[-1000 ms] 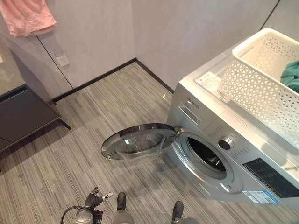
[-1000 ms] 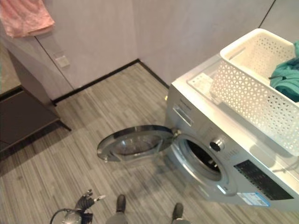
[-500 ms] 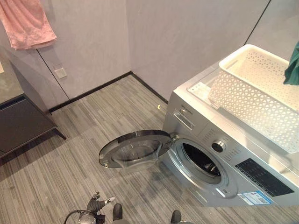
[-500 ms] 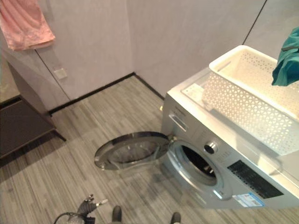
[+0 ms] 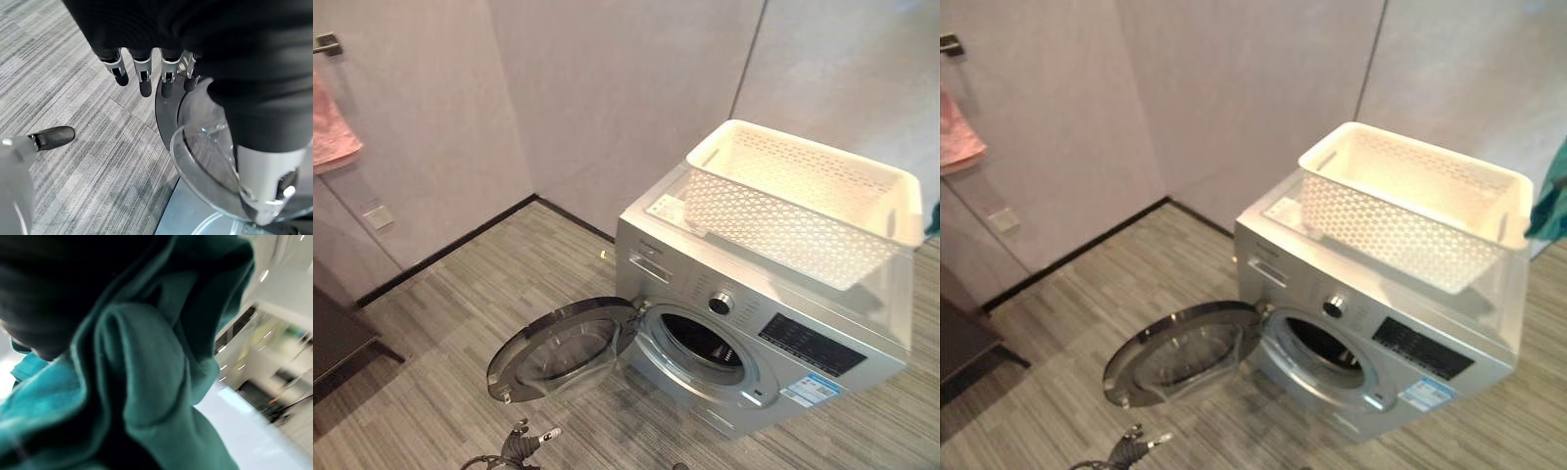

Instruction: Grab the laundry basket,head to the washer,open it,put in the laundry and shut it.

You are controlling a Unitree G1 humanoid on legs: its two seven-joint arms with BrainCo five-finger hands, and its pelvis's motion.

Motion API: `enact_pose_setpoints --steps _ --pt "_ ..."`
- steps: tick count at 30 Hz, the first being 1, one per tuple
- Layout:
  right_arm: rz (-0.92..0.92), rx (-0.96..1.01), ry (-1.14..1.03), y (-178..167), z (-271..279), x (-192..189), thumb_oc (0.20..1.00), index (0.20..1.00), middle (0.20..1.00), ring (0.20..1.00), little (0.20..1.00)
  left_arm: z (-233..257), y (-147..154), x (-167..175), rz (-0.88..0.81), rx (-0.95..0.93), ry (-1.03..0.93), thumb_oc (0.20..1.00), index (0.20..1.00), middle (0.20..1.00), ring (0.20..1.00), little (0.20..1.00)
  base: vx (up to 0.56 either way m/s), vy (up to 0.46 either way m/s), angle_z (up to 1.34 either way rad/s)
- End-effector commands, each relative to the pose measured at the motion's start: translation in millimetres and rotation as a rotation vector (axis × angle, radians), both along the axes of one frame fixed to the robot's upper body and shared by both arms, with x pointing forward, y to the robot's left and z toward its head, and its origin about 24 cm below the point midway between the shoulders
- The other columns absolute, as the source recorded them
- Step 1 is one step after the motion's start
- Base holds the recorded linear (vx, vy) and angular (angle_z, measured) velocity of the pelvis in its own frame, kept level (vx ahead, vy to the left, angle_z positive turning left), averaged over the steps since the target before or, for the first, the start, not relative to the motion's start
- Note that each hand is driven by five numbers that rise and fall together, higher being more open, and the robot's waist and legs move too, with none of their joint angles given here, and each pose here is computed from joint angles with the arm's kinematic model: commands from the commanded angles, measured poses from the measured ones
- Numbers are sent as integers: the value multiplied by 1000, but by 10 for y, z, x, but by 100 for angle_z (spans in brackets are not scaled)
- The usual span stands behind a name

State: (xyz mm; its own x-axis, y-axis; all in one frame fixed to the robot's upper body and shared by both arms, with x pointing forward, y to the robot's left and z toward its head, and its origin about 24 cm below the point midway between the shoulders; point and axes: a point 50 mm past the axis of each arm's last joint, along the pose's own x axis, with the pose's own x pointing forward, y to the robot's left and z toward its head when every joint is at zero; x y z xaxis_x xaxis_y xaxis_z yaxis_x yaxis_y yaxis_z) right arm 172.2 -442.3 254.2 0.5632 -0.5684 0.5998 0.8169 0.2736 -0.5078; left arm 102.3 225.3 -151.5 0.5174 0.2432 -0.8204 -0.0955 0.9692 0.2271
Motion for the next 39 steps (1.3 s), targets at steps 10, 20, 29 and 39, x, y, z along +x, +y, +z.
enact_pose_setpoints --steps 10,20,29,39 --pt "160 74 19 420 -545 13 200 200 200 200 200 90 129 261 -12 42 -63 1000 1000 1000 1000 1000 -19 13 -22" --pt "501 68 113 1085 -723 47 200 200 200 200 200 545 -24 834 -365 165 -365 1000 1000 1000 1000 1000 -23 2 0" --pt "684 172 269 1373 -1037 -68 200 200 200 200 200 968 -94 1053 -560 204 -565 1000 1000 1000 1000 1000 -14 -2 11" --pt "1205 432 470 2359 -1536 224 200 200 200 200 200 1702 -1113 1898 -819 -3 -851 1000 1000 1000 1000 1000 -48 38 -20"
